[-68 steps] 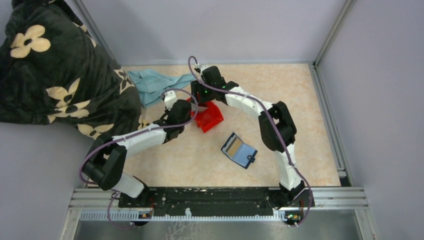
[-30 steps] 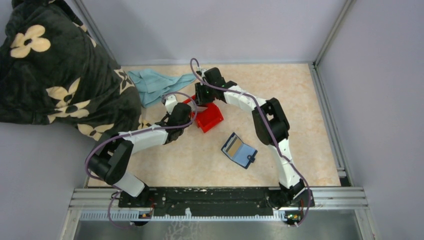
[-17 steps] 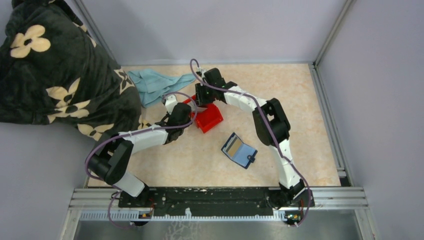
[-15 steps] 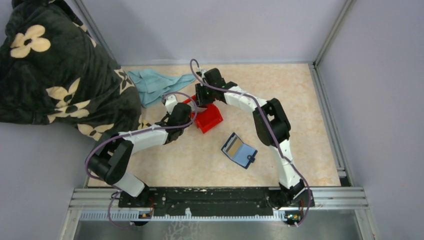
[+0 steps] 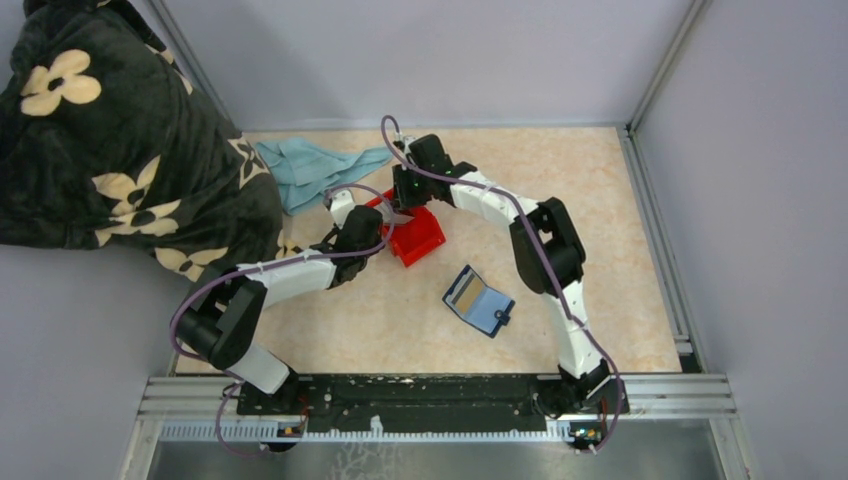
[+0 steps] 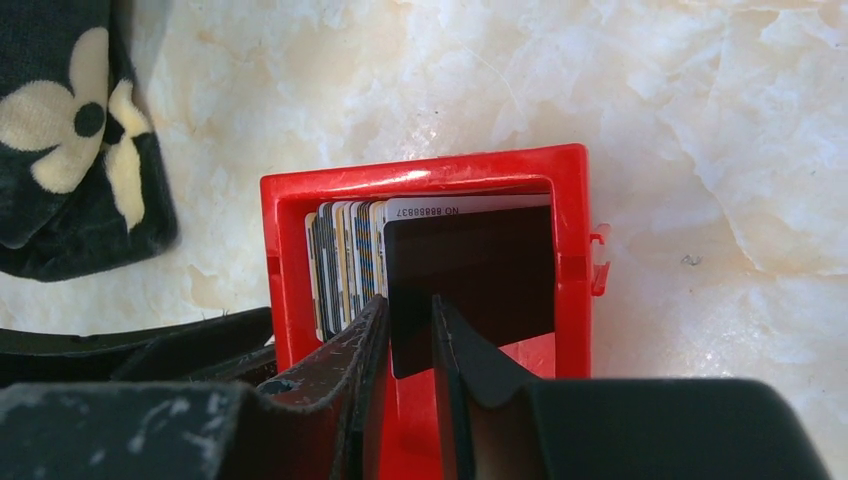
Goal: Put the credit cards into the card holder
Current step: Pick up the credit card from the storage box.
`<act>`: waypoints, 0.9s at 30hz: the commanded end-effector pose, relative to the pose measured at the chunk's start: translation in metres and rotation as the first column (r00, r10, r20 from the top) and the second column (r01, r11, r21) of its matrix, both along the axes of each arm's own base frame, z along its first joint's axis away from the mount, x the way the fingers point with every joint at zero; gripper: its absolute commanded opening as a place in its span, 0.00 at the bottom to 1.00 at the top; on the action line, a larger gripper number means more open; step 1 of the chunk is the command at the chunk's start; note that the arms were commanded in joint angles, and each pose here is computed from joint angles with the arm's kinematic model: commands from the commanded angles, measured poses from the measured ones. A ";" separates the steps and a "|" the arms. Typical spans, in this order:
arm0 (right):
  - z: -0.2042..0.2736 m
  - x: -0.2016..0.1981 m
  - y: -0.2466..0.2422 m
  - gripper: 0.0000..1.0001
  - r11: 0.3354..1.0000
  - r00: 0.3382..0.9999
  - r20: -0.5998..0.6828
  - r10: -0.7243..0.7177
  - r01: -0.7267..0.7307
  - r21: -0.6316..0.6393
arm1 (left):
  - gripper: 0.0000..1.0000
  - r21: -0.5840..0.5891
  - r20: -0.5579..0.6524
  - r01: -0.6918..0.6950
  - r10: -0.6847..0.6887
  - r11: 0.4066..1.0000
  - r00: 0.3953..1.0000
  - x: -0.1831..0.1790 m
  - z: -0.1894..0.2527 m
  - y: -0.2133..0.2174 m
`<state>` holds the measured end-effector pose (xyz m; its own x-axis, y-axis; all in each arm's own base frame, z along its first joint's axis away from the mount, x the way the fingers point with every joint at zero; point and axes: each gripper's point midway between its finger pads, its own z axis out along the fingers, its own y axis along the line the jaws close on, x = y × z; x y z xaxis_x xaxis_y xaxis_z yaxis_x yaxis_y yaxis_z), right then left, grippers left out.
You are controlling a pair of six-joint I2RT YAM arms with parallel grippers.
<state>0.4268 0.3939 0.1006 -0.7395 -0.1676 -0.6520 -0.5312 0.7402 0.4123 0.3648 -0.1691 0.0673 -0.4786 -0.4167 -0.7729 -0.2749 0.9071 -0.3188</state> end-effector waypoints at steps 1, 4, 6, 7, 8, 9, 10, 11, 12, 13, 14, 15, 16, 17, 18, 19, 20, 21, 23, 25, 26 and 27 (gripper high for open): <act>0.048 -0.004 0.004 0.20 0.999 0.996 0.085 -0.001 -0.003 0.044 | 0.40 -0.021 0.007 -0.007 0.007 1.000 1.000 0.000 0.005 0.002; 0.049 -0.003 -0.001 0.17 1.000 0.994 0.105 -0.014 0.013 0.016 | 0.40 -0.021 0.006 -0.007 0.007 1.000 1.000 -0.001 0.006 0.002; 0.049 -0.004 -0.003 0.15 1.000 0.993 0.115 -0.018 0.019 -0.004 | 0.40 -0.022 0.004 -0.007 0.007 1.000 1.000 -0.001 0.006 0.002; 0.048 -0.004 -0.005 0.14 0.999 0.992 0.123 -0.027 0.030 -0.021 | 0.40 -0.023 0.002 -0.006 0.006 1.000 1.000 -0.002 0.006 0.002; 0.048 -0.003 -0.007 0.13 0.999 0.991 0.131 -0.033 0.038 -0.034 | 0.40 -0.023 0.000 -0.006 0.006 1.000 1.000 -0.003 0.006 0.002; 0.046 -0.004 -0.009 0.11 0.998 0.990 0.134 -0.037 0.043 -0.048 | 0.40 -0.023 0.000 -0.006 0.006 1.000 1.000 -0.003 0.007 0.003; 0.046 -0.003 -0.011 0.09 0.997 0.989 0.141 -0.041 0.050 -0.061 | 0.40 -0.025 0.001 -0.007 0.007 1.000 1.000 -0.003 0.008 0.003; 0.046 -0.003 -0.012 0.08 0.996 0.988 0.148 -0.044 0.055 -0.072 | 0.40 -0.025 0.001 -0.008 0.008 1.000 1.000 -0.003 0.008 0.003; 0.045 -0.004 -0.013 0.06 0.994 0.987 0.156 -0.047 0.061 -0.087 | 0.40 -0.026 0.000 -0.008 0.008 1.000 1.000 -0.004 0.009 0.003; 0.045 -0.005 -0.014 0.04 0.992 0.985 0.166 -0.049 0.066 -0.103 | 0.40 -0.025 -0.001 -0.009 0.009 1.000 1.000 -0.004 0.009 0.004; 0.045 -0.005 -0.017 0.02 0.990 0.983 0.175 -0.053 0.075 -0.119 | 0.40 -0.026 -0.002 -0.010 0.010 1.000 1.000 -0.005 0.010 0.004; 0.045 -0.005 -0.019 0.00 0.987 0.981 0.186 -0.056 0.082 -0.135 | 0.40 -0.026 -0.005 -0.011 0.011 1.000 1.000 -0.006 0.010 0.004; 0.046 -0.005 -0.021 0.00 0.984 0.978 0.199 -0.060 0.091 -0.151 | 0.40 -0.025 -0.008 -0.011 0.011 1.000 1.000 -0.007 0.010 0.005; 0.047 -0.005 -0.023 0.00 0.981 0.975 0.214 -0.065 0.102 -0.166 | 0.40 -0.025 -0.009 -0.012 0.012 1.000 1.000 -0.008 0.010 0.005; 0.049 -0.005 -0.025 0.00 0.977 0.970 0.230 -0.073 0.115 -0.178 | 0.41 -0.025 -0.011 -0.013 0.012 1.000 1.000 -0.009 0.010 0.006; 0.052 -0.005 -0.028 0.00 0.975 0.966 0.247 -0.078 0.126 -0.185 | 0.41 -0.027 -0.011 -0.012 0.011 1.000 1.000 -0.010 0.011 0.006; 0.053 -0.006 -0.031 0.00 0.971 0.963 0.256 -0.084 0.137 -0.194 | 0.41 -0.026 -0.012 -0.011 0.010 1.000 1.000 -0.010 0.011 0.006; 0.056 -0.005 -0.034 0.00 0.969 0.958 0.271 -0.092 0.149 -0.198 | 0.41 -0.027 -0.013 -0.010 0.010 1.000 1.000 -0.010 0.012 0.006; 0.064 -0.006 -0.040 0.00 0.964 0.948 0.300 -0.107 0.173 -0.201 | 0.42 -0.028 -0.016 -0.008 0.008 1.000 1.000 -0.012 0.013 0.006; 0.075 -0.009 -0.047 0.00 0.963 0.937 0.326 -0.123 0.192 -0.190 | 0.42 -0.030 -0.019 -0.003 0.003 1.000 1.000 -0.013 0.014 0.005; 0.079 -0.011 -0.051 0.00 0.962 0.933 0.336 -0.128 0.199 -0.185 | 0.42 -0.032 -0.021 -0.001 0.001 0.999 1.000 -0.014 0.015 0.005; 0.083 -0.012 -0.053 0.00 0.962 0.930 0.344 -0.133 0.205 -0.180 | 0.42 -0.033 -0.021 0.000 -0.001 0.999 1.000 -0.015 0.015 0.005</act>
